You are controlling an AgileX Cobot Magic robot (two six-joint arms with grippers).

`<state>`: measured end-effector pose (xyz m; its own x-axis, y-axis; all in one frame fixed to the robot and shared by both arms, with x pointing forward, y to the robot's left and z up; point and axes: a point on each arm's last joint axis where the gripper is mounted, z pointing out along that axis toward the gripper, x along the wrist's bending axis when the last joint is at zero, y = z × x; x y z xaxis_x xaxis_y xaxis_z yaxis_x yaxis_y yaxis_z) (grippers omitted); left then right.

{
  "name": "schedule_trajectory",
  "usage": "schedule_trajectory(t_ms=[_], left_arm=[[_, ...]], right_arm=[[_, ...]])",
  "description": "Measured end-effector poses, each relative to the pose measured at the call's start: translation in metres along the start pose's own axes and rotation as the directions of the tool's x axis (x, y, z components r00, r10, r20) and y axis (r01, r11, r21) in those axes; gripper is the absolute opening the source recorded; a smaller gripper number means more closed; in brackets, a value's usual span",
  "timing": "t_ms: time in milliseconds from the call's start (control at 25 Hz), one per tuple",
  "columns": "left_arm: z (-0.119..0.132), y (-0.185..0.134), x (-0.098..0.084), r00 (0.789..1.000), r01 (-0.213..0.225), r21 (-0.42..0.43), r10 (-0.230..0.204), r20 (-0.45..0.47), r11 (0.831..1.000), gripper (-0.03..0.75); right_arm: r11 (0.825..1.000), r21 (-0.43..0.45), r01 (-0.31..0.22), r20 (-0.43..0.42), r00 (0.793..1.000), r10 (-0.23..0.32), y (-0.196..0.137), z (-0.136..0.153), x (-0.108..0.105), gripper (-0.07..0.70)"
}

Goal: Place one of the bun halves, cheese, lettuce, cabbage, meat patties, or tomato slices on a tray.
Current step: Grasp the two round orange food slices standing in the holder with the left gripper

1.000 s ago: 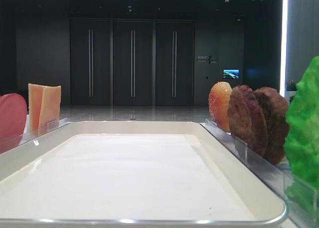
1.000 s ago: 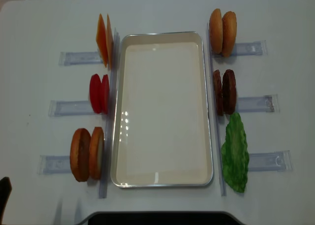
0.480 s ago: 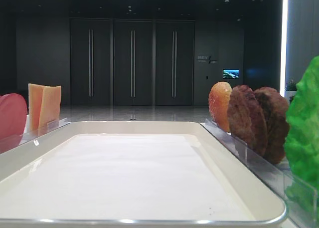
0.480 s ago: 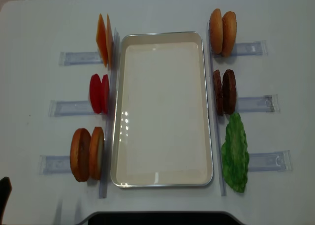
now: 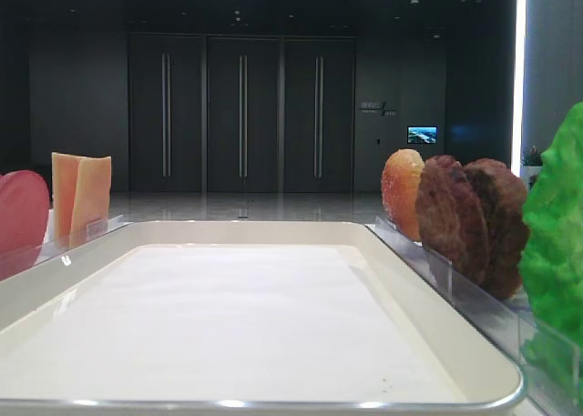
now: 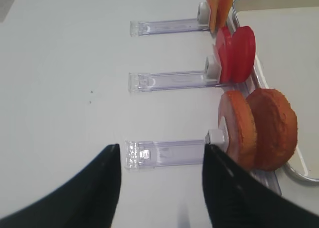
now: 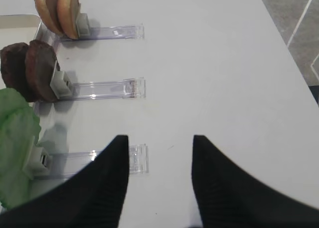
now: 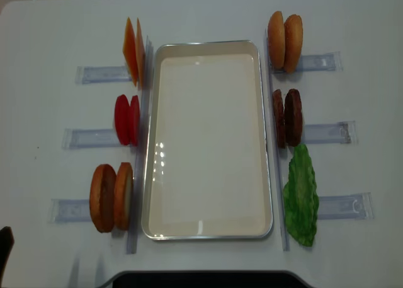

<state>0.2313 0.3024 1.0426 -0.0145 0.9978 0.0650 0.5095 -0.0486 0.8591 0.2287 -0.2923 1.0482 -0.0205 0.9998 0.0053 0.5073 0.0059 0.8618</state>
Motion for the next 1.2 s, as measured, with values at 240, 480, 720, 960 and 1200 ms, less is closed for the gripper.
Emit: schedule_trajectory(t_ms=[240, 480, 720, 960, 1200], left_arm=[[-0.004, 0.014, 0.001, 0.998, 0.060, 0.108, -0.061, 0.002, 0.992, 0.408], [0.022, 0.050, 0.003, 0.988, 0.152, 0.353, -0.151, -0.030, 0.923, 0.408], [0.067, 0.087, 0.004, 0.986, 0.163, 0.542, -0.163, -0.048, 0.825, 0.408], [0.117, 0.095, 0.000, 0.982, 0.164, 0.701, -0.183, -0.049, 0.694, 0.408], [0.143, 0.094, 0.000, 0.982, 0.164, 0.732, -0.181, -0.056, 0.661, 0.408]], right_arm=[[1.000, 0.000, 0.000, 0.000, 1.000, 0.000, 0.000, 0.000, 0.000, 0.290], [1.000, 0.000, 0.000, 0.000, 1.000, 0.000, 0.000, 0.000, 0.000, 0.290], [1.000, 0.000, 0.000, 0.000, 1.000, 0.000, 0.000, 0.000, 0.000, 0.290], [1.000, 0.000, 0.000, 0.000, 1.000, 0.000, 0.000, 0.000, 0.000, 0.290], [1.000, 0.000, 0.000, 0.000, 1.000, 0.000, 0.000, 0.000, 0.000, 0.290]])
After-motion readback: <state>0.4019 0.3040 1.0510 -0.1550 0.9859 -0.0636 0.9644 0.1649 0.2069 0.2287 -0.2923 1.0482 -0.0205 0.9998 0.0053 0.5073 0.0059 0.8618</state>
